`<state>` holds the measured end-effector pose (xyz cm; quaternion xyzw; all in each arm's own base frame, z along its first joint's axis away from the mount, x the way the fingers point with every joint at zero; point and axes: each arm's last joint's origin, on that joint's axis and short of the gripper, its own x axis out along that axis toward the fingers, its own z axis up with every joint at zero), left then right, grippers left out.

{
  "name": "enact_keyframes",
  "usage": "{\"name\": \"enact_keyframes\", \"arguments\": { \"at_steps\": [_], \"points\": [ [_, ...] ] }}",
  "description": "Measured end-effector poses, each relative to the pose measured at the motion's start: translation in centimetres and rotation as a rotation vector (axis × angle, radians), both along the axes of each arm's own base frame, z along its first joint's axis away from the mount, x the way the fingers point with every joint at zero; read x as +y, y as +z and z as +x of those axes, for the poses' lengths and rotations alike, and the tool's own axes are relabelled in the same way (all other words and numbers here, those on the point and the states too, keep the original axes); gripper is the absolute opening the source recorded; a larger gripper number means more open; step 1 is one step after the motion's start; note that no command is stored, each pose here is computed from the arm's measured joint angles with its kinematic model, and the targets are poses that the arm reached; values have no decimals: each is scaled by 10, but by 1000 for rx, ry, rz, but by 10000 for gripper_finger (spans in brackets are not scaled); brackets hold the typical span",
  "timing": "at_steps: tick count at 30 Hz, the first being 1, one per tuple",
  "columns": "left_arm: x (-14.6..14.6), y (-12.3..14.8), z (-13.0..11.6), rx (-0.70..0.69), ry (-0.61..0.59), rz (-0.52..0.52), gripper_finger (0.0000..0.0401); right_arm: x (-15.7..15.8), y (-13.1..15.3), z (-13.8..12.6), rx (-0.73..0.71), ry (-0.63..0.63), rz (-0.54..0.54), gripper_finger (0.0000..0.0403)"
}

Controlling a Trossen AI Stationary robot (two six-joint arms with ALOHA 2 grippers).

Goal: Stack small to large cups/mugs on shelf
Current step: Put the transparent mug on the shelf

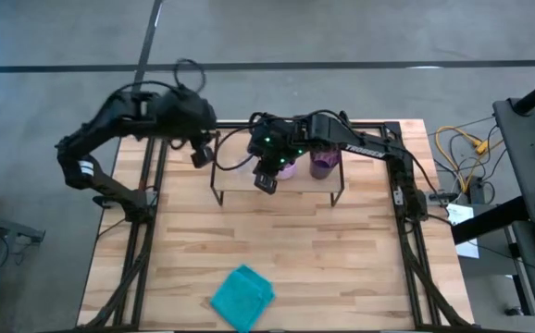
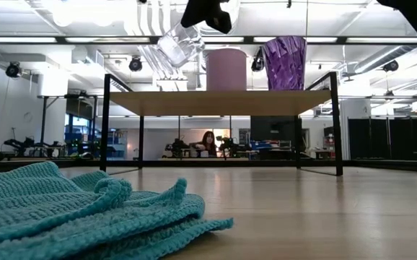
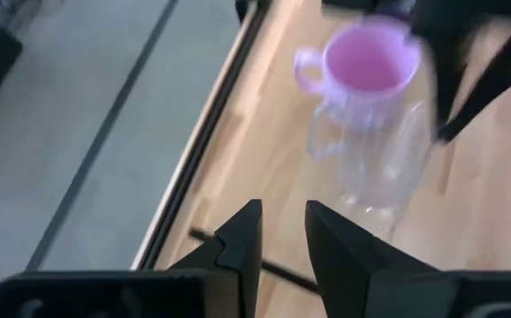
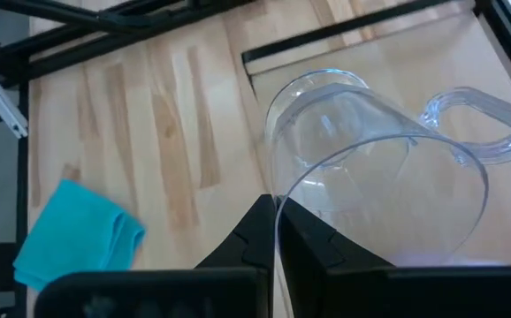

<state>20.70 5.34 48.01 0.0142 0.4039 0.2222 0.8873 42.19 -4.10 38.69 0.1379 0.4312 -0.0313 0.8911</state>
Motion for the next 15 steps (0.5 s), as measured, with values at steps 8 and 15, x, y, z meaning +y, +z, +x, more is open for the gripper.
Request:
{"name": "enact_keyframes", "arguments": {
  "at_steps": [8,15],
  "points": [
    [4,-44,16,104,33,-27,57,-1,1,1,-20,16,-15,8],
    [4,-72,18,42,75,-78,57,-6,1,1,-20,4,-16,8]
  ]
}}
